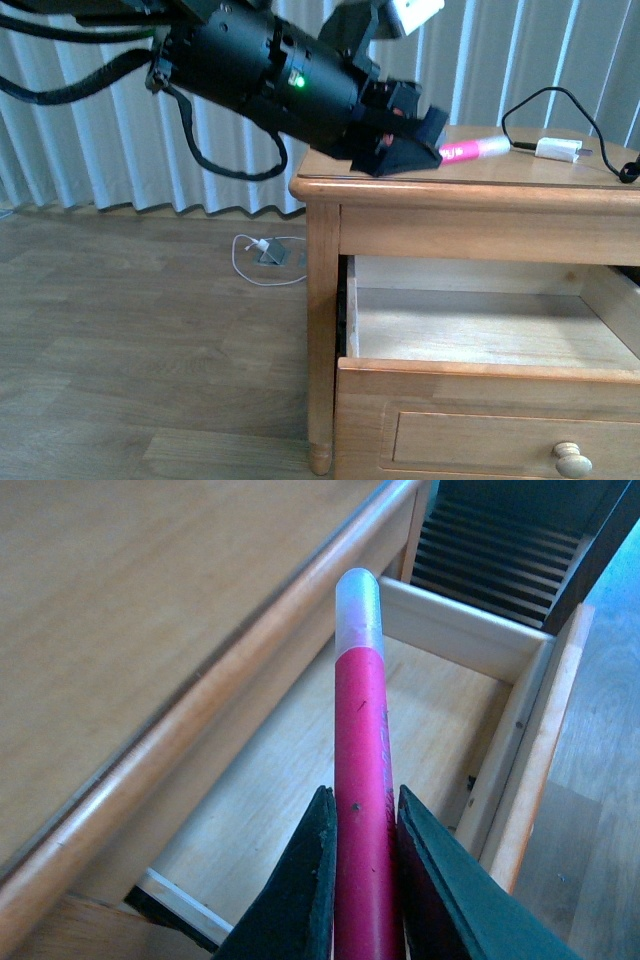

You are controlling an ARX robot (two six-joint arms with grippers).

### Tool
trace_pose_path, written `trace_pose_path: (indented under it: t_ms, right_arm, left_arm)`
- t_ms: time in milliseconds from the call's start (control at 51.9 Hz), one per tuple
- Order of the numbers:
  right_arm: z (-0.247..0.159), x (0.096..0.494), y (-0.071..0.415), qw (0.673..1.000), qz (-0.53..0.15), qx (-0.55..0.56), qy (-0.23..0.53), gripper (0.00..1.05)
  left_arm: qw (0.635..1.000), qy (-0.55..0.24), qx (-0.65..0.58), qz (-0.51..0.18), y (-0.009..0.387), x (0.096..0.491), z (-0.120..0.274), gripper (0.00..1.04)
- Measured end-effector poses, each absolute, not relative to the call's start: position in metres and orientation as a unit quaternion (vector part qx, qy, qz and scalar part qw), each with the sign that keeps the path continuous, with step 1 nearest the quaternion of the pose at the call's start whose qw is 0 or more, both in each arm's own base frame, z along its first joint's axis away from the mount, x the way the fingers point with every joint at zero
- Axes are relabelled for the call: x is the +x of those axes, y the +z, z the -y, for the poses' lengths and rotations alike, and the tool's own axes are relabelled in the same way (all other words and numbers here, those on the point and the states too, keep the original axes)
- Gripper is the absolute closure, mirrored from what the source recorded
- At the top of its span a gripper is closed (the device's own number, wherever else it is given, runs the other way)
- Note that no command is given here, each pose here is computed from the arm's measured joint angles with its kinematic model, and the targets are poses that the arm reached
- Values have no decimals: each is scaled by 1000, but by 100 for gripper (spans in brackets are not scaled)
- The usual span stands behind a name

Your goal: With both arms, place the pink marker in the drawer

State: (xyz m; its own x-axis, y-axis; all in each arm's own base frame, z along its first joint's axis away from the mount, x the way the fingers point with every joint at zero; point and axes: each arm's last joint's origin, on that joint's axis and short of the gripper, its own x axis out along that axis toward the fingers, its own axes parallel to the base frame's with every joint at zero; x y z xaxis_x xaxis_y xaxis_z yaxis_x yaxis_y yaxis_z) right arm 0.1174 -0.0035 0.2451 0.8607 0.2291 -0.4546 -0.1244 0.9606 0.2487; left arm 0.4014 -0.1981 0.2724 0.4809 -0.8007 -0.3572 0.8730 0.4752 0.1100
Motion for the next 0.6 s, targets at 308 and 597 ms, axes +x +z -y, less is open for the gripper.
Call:
trace_pose_path:
  t_ms: [308, 597]
  right_arm:
    - [3, 117, 245, 959, -247, 106, 92, 8]
    - [3, 117, 245, 959, -247, 106, 92, 8]
  left_arm:
    - [827, -509, 154, -183, 214, 398, 226, 90]
    - [826, -493, 168, -215, 181, 401, 239, 90]
